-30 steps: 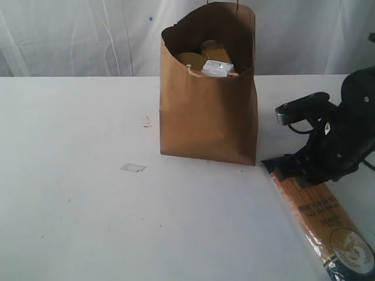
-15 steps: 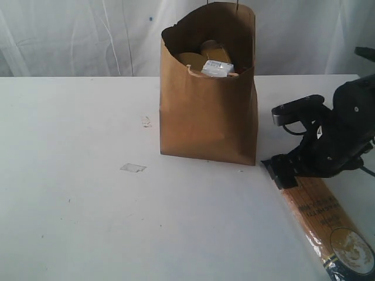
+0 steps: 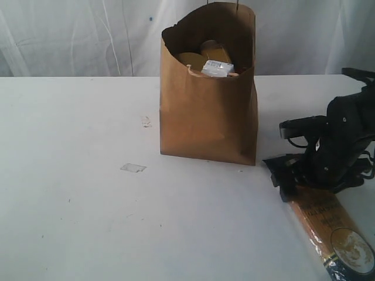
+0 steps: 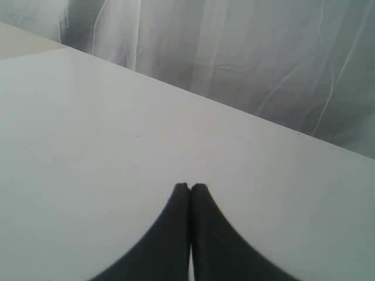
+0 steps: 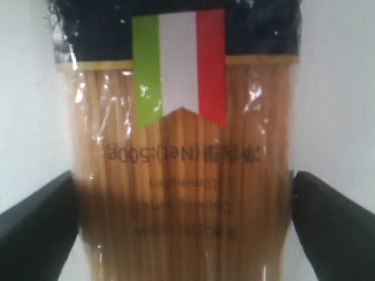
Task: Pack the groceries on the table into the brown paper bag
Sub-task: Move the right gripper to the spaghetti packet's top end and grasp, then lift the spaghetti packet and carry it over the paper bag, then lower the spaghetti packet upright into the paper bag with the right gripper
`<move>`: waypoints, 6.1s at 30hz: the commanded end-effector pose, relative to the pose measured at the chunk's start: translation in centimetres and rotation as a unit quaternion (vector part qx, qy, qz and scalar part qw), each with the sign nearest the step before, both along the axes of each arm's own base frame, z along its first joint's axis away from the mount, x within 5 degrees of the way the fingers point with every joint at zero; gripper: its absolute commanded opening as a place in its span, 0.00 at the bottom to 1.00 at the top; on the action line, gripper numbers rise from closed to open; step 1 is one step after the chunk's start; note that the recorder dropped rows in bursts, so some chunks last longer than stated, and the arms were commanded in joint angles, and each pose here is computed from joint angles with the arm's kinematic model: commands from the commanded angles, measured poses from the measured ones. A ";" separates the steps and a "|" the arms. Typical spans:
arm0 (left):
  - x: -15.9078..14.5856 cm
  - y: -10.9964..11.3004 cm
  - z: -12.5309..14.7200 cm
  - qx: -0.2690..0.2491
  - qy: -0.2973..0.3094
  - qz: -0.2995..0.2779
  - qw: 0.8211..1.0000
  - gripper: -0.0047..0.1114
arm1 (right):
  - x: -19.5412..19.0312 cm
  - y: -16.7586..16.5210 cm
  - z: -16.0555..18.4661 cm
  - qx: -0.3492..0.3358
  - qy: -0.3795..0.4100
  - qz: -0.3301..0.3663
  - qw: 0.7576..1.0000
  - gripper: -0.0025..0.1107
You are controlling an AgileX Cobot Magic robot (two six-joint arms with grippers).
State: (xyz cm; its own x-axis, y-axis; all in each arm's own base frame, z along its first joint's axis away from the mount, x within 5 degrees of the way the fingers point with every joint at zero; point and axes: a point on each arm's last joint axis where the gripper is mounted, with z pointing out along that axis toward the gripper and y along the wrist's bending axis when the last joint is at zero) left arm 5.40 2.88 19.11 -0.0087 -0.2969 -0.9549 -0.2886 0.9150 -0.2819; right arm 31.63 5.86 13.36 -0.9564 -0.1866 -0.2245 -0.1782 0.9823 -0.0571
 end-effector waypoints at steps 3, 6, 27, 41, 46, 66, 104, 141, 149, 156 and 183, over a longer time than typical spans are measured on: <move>0.0 0.0 -0.1 0.005 0.000 0.001 1.000 0.04 | -0.1 0.3 -0.7 -0.005 0.010 0.024 1.000 0.58; 0.0 0.0 -0.1 0.005 0.000 0.001 1.000 0.04 | -0.3 0.3 -0.7 -0.009 0.020 0.032 0.999 0.30; 0.0 0.0 -0.1 0.005 -0.001 0.000 1.000 0.04 | -3.8 -0.1 9.4 0.048 -0.230 0.047 0.971 0.02; 0.0 0.0 -0.1 0.005 0.000 0.001 1.000 0.04 | -15.9 -3.1 23.3 0.056 -0.470 0.051 0.879 0.02; 0.0 0.0 -0.1 0.005 0.000 0.001 1.000 0.04 | -19.8 -3.8 26.9 0.081 -0.558 0.044 0.825 0.02; 0.0 0.0 -0.1 0.005 0.000 0.001 1.000 0.04 | -16.2 -0.5 34.1 0.359 -0.632 0.035 0.686 0.02; 0.0 0.0 -0.1 0.005 0.000 0.001 1.000 0.04 | -0.4 6.5 29.4 0.200 -0.620 0.384 0.655 0.02; 0.0 0.0 -0.1 0.005 0.000 0.001 1.000 0.04 | 7.7 7.2 21.8 0.205 -0.523 0.306 0.769 0.02; 0.0 0.0 -0.1 0.005 0.000 0.001 1.000 0.04 | 7.2 7.5 20.8 0.194 -0.479 0.355 0.779 0.26; 0.0 0.0 -0.1 0.005 0.000 0.001 1.000 0.04 | 7.2 7.5 20.8 0.207 -0.474 0.341 0.785 0.40; 0.0 0.0 -0.1 0.005 0.000 0.001 1.000 0.04 | 8.3 6.9 20.1 0.202 -0.473 0.277 0.812 0.56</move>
